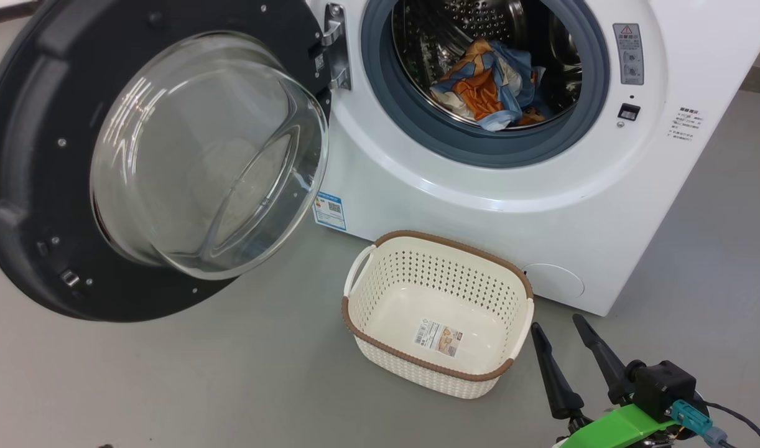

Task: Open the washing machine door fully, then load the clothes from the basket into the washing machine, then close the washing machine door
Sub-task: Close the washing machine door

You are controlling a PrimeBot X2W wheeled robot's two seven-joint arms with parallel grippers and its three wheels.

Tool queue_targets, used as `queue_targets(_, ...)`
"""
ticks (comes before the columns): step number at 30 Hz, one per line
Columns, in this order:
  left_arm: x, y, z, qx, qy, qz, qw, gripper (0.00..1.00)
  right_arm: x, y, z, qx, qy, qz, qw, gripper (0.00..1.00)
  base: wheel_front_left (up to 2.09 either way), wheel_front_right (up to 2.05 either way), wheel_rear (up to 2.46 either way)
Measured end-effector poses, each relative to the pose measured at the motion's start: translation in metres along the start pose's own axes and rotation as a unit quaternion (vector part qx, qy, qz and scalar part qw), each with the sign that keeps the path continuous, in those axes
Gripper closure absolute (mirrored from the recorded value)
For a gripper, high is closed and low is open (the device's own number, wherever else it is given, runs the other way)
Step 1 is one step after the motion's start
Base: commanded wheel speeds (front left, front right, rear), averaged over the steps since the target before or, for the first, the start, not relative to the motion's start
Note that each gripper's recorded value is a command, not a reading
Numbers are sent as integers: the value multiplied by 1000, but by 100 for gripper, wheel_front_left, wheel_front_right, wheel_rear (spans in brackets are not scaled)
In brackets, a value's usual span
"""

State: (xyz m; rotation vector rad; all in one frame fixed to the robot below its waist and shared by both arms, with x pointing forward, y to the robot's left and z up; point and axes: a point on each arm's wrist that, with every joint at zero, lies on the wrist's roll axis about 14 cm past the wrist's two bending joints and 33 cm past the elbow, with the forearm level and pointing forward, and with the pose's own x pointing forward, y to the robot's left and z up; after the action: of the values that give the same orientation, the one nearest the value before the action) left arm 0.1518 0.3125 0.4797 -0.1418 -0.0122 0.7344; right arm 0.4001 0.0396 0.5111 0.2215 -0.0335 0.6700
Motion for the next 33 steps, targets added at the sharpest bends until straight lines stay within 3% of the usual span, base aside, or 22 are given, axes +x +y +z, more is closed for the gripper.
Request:
queue_targets(10,3,13,5,-49,-7,11,999,100,-1,-2,2,0,-2,-3,1000,0,0,0,0)
queue_targets(19,27,40,39,-98,-68,26,993,100,-2,-8,2,0,-3,-12,1000,0,0,0,0)
queue_targets(28,79,69,75,-190,-128,44,972,100,-5,-16,3,2,-3,-23,1000,0,0,0,0)
queue_targets(33,109,86,90,-275,-135,59,950,100,-8,-26,0,1,2,-34,999,0,0,0,0)
